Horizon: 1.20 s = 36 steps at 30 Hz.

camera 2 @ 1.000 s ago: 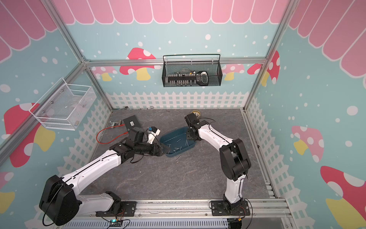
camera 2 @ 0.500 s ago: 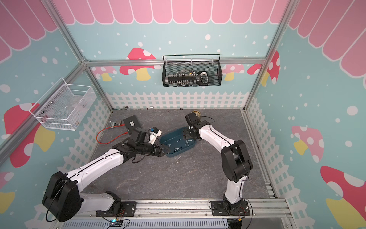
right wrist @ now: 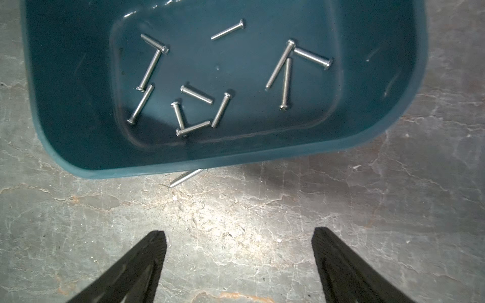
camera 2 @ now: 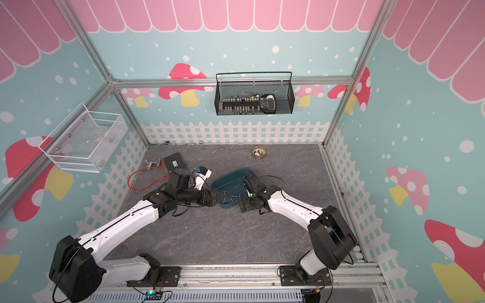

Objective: Put the screws on the desktop into the storage box
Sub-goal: Move the storage box to the center of the board.

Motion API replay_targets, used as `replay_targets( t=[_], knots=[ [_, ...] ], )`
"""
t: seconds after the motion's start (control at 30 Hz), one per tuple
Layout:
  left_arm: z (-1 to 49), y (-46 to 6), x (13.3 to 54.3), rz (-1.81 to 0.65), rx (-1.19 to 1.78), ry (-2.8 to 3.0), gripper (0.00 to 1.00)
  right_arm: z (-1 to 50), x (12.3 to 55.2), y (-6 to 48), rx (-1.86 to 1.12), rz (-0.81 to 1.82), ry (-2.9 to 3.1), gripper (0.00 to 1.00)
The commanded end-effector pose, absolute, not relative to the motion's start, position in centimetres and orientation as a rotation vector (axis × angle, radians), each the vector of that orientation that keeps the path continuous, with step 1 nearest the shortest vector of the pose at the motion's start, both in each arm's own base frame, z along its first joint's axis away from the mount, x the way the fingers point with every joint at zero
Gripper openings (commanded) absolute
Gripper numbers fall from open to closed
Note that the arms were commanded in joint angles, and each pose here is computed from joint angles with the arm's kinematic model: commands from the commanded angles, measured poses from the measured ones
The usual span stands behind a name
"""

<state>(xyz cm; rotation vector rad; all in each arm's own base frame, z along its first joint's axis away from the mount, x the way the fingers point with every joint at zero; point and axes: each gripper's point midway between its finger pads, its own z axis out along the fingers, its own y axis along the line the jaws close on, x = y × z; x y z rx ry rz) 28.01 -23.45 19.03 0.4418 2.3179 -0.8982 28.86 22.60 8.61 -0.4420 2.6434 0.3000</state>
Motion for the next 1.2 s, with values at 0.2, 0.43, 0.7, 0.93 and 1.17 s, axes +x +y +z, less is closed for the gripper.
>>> replay_targets(
  t=[0.2, 0.43, 0.7, 0.93, 1.17],
  knots=[
    [21.0, -21.3, 26.0, -0.865, 0.358, 2.299, 0.99, 7.0, 30.2, 26.0, -0.503, 0.307, 2.614, 0.94],
    [20.8, -20.7, 24.9, -0.877, 0.333, 2.297, 0.99, 6.5, 32.0, 26.4, -0.668, 0.180, 2.547, 0.94],
    [20.5, -20.9, 24.5, -0.889, 0.336, 2.305, 0.99, 7.4, 34.7, 28.1, -0.749, 0.146, 2.480, 0.94],
    [20.2, -21.6, 23.7, -0.885, 0.353, 2.314, 0.99, 7.5, 37.1, 29.5, -0.785, 0.176, 2.441, 0.94],
    [20.0, -22.5, 23.1, -0.874, 0.372, 2.326, 0.99, 11.1, 35.4, 28.9, -0.796, 0.240, 2.381, 0.94]
  ],
)
